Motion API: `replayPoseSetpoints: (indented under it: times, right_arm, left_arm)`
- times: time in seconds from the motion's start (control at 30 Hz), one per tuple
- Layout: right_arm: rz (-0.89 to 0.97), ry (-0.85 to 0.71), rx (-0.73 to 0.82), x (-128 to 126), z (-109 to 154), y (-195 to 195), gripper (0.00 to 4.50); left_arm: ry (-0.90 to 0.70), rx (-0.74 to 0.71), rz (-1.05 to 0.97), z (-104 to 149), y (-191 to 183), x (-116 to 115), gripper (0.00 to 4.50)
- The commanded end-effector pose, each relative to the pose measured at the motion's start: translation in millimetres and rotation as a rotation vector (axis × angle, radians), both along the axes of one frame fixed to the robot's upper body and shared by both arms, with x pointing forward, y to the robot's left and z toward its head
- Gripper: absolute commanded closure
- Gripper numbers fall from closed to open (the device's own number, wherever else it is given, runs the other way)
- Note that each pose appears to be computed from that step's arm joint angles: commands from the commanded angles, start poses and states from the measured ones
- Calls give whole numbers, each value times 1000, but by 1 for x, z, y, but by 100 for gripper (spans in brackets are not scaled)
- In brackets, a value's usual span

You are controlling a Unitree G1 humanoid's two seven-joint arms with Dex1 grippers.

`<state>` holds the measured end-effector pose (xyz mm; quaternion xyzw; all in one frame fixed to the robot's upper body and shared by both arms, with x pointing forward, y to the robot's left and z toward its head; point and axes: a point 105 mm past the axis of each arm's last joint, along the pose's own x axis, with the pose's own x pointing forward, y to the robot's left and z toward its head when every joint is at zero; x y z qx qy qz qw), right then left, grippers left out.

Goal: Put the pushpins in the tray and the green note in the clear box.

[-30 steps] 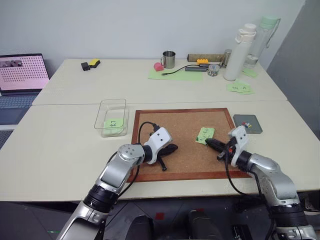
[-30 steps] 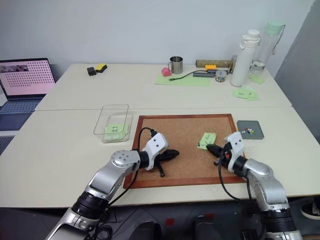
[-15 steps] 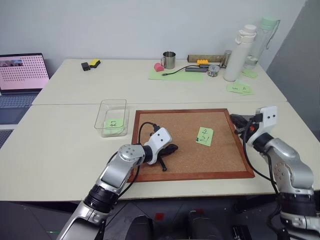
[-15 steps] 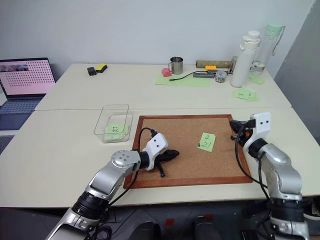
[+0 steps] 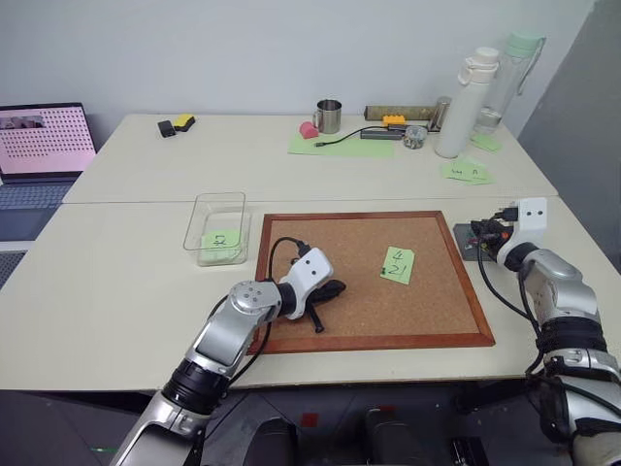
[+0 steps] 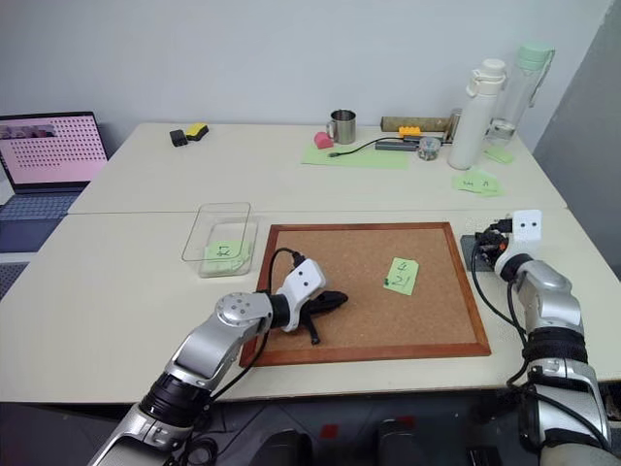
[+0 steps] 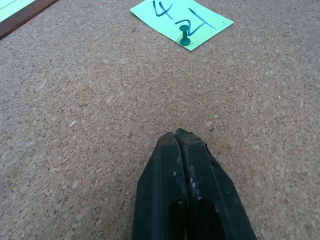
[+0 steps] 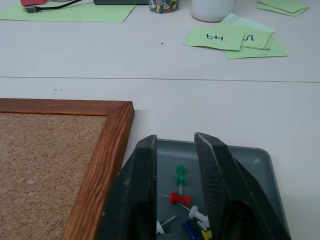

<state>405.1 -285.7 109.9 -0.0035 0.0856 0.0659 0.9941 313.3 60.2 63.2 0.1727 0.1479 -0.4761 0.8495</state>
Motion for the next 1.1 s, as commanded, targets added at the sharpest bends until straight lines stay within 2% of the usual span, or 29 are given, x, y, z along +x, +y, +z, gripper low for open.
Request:
replayPoseSetpoints:
  times: [0.03,0.13,0.2,0.3,0.4,0.53,0.7,0.8,1.1]
  right_arm:
    - [-8,-70,1,3,19,-9,240]
    - [-2,-88,3,4,23,-10,191]
    - [38,-123,-20,2,29,-4,191]
    - [212,-177,-34,-9,38,29,191]
    - [430,-216,-48,-33,43,73,191]
    - [595,-198,-31,-61,36,116,191]
    - [696,-137,2,-82,17,158,191]
    - [719,-79,-47,-84,-3,172,191]
    - [677,-14,-33,-66,-27,179,191]
  left_arm:
    - [158,104,81,-43,25,-12,450]
    - [158,104,84,-43,25,-13,450]
    - [158,104,87,-43,26,-13,450]
    - [158,105,92,-43,27,-13,450]
    - [159,106,94,-43,28,-13,450]
    - [161,105,93,-43,27,-13,450]
    - [162,104,84,-44,25,-15,450]
    - [162,104,79,-43,24,-14,450]
    - [159,108,77,-43,25,-14,450]
